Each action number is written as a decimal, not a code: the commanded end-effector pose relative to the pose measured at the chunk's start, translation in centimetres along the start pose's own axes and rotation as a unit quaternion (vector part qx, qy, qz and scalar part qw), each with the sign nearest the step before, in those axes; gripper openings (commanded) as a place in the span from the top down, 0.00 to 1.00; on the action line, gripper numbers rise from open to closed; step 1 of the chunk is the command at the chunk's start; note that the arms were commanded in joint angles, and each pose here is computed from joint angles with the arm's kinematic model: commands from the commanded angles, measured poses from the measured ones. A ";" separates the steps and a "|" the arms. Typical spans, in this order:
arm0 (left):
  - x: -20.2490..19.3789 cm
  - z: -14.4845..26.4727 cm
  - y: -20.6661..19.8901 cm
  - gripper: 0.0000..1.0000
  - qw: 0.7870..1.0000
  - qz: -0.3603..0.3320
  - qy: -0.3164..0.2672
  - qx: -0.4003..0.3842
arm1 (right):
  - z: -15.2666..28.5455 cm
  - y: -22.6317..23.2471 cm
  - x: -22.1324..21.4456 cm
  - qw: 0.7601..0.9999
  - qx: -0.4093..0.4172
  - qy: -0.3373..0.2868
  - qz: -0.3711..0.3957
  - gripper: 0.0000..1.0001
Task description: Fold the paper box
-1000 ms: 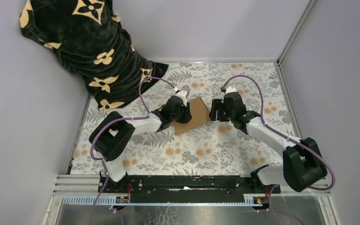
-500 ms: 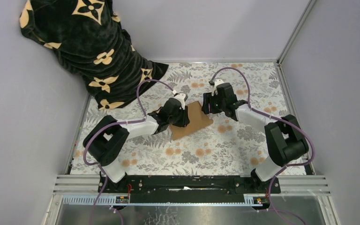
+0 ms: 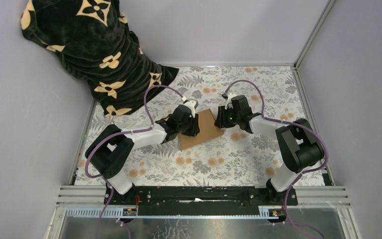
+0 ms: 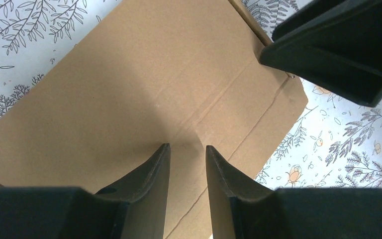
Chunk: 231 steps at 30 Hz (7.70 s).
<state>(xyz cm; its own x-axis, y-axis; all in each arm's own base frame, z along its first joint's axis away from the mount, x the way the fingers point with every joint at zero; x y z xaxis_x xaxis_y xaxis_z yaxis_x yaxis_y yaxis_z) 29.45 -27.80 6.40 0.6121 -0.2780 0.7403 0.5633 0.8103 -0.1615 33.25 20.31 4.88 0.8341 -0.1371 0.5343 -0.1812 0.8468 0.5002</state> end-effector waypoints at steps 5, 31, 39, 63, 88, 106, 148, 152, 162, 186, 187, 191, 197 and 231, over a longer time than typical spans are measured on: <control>0.1 -0.5 0.1 0.61 1.000 -0.013 0.008 0.004 | 2.4 -1.1 -2.9 0.998 -0.060 0.002 0.008 0.63; 6.7 6.0 0.8 0.53 0.996 -0.015 -0.075 0.048 | 8.4 3.3 -2.5 0.999 0.004 -0.041 -0.001 0.50; 3.7 10.6 3.2 0.30 0.987 0.050 -0.123 0.092 | 8.3 3.8 -2.7 0.999 0.027 -0.046 -0.001 0.41; 1.4 8.1 3.7 0.83 0.986 0.088 -0.141 0.005 | 6.2 3.1 -0.5 0.999 0.032 -0.025 -0.011 0.64; -3.2 3.8 2.3 0.91 0.994 0.095 -0.045 -0.022 | 2.9 2.7 -4.7 0.998 -0.034 0.049 0.015 0.72; 1.9 8.9 3.4 0.56 0.991 0.079 -0.108 0.019 | 6.1 4.4 -1.6 1.000 0.010 -0.018 0.000 0.50; -1.9 6.4 3.8 0.02 0.979 0.121 -0.160 -0.031 | 3.9 3.5 -2.7 0.987 0.135 -0.009 -0.090 0.00; -2.0 6.0 3.8 0.02 0.979 0.121 -0.161 -0.036 | 3.7 3.6 -2.6 0.986 0.138 -0.009 -0.091 0.00; -2.3 5.4 3.4 0.02 0.979 0.124 -0.153 -0.052 | 3.4 3.8 -2.8 0.984 0.150 -0.003 -0.095 0.00; -2.0 5.8 3.0 0.02 0.978 0.120 -0.158 -0.061 | 4.6 4.4 -2.6 0.983 0.159 -0.010 -0.094 0.00; -1.8 5.9 3.0 0.02 0.978 0.120 -0.159 -0.062 | 4.7 4.4 -2.6 0.983 0.159 -0.009 -0.095 0.00; -1.7 6.1 2.9 0.01 0.978 0.120 -0.161 -0.062 | 5.1 4.5 -2.6 0.983 0.160 -0.012 -0.093 0.00; -1.1 6.7 2.8 0.02 0.977 0.118 -0.168 -0.063 | 5.9 4.8 -2.4 0.983 0.160 -0.020 -0.089 0.00; -0.7 6.8 3.7 0.02 0.980 0.103 -0.165 -0.034 | 6.2 4.1 -2.3 0.986 0.135 -0.029 -0.094 0.00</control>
<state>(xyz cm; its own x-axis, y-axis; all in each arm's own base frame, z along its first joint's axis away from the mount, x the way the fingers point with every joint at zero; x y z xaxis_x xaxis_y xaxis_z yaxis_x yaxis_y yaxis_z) 25.90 -20.94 9.05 0.5560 0.0807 0.8273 0.4779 0.7833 -0.3976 26.52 20.89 10.05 0.8516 -0.2978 0.4314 -0.1590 0.6374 0.7539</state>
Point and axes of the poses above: each gripper's point midway between its finger pads, its own z axis back along the fingers, its own y axis along the line the jaws close on, x = y × z, the point moved 2 cm from there along z, back along the fingers, and after that the axes turned 14 degrees about -z, right-handed, at the moved point
